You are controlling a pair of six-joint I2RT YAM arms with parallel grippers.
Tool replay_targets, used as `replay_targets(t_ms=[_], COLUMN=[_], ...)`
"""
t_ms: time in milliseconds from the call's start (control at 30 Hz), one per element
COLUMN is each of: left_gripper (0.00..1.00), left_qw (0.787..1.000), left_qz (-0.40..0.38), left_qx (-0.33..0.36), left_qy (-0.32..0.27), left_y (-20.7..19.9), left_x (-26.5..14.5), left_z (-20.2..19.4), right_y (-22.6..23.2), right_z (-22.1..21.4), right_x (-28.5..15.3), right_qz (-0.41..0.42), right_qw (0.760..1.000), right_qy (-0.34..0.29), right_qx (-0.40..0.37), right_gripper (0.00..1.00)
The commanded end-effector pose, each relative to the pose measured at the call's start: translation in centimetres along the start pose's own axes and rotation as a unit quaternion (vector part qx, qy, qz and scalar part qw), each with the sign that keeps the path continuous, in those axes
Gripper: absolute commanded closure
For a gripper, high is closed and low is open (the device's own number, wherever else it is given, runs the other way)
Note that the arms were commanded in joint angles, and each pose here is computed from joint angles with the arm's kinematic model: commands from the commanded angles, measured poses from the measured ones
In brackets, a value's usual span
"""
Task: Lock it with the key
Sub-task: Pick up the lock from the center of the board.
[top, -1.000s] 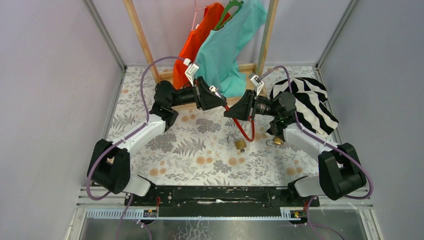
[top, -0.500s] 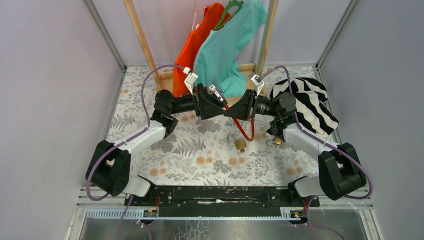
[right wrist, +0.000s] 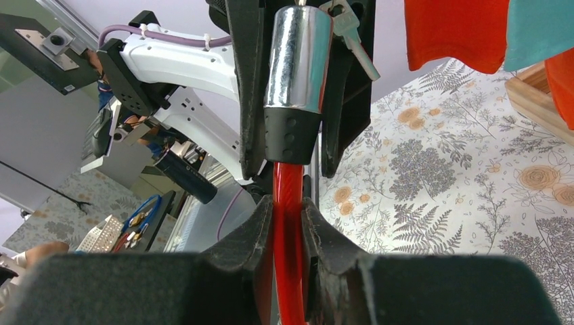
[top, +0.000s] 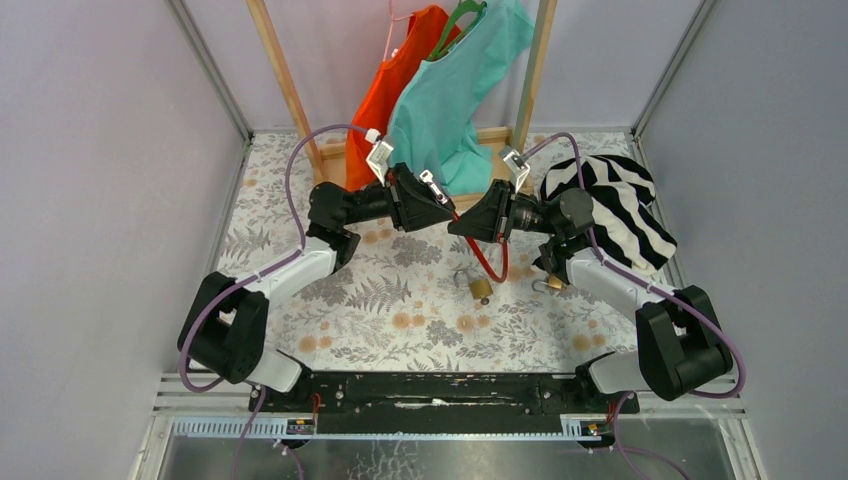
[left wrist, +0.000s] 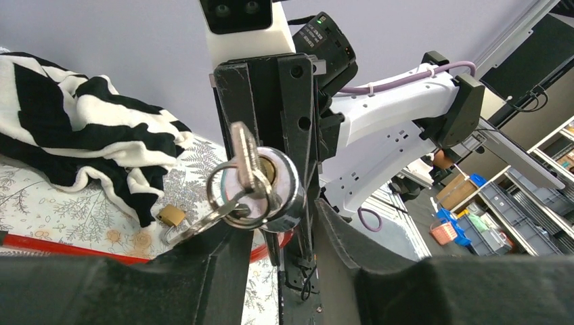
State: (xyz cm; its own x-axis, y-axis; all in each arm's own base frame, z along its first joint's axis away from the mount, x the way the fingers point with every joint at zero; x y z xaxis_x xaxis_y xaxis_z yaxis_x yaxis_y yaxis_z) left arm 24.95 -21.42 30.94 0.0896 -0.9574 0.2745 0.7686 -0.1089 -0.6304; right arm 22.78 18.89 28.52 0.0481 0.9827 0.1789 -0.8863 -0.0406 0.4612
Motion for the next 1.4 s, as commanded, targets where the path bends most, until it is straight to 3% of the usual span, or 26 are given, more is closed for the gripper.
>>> replay_targets(t_ms=[0, 167, 400, 600, 700, 867, 1067, 1367], left_gripper=[0.6, 0.76, 0.98, 1.0, 1.0, 1.0, 1.0, 1.0], left_qw=[1.0, 0.993, 0.983, 0.976, 0.973, 0.968, 0.965, 0.962], left_qz=[-0.003, 0.111, 0.176, 0.219, 0.231, 0.245, 0.249, 0.257], left_qx=[0.021, -0.035, -0.04, -0.004, 0.016, 0.055, 0.073, 0.078], left_qy=[-0.021, -0.008, -0.003, 0.005, 0.011, 0.025, 0.04, 0.048], left_y=[-0.7, 0.6, 1.3, 1.9, 1.9, 1.4, 1.1, 0.9], left_x=[0.8, 1.5, 1.7, 1.0, 0.9, 0.9, 1.6, 2.4], left_z=[1.2, 1.5, 1.9, 1.8, 1.8, 1.7, 1.2, 0.8], right_y=[0.3, -1.4, -2.8, -2.4, -1.7, -0.7, -0.5, -1.5], right_z=[0.6, 0.3, -0.2, 0.7, 1.7, 4.7, 7.9, 7.7], right_x=[0.3, 0.1, -0.1, -0.5, -0.9, -0.7, 0.5, 2.1], right_qz=[-0.005, -0.087, -0.139, -0.166, -0.189, -0.213, -0.24, -0.284], right_qw=[0.999, 0.994, 0.985, 0.976, 0.969, 0.962, 0.958, 0.947], right_qy=[-0.018, 0.01, 0.051, 0.079, 0.088, 0.086, 0.073, 0.096], right_qx=[-0.043, -0.067, -0.087, -0.115, -0.13, -0.147, -0.139, -0.118], right_gripper=[1.0, 0.99, 0.89, 0.47, 0.36, 0.32, 0.34, 0.34])
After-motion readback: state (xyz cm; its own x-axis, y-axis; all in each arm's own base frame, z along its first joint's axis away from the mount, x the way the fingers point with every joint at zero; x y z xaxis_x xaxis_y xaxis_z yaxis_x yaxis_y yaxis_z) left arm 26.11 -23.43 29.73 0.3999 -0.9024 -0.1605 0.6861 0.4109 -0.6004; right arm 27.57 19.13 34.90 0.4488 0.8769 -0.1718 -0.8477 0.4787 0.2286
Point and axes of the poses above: each gripper's point midway between its finger pads, its own x axis out along the fingers, its own y axis along the line the jaws close on, z = x × y, the point moved 10 cm from there along -x, back along the fingers, and after that the axes turned 9 degrees about -x, right-handed, at the moved point
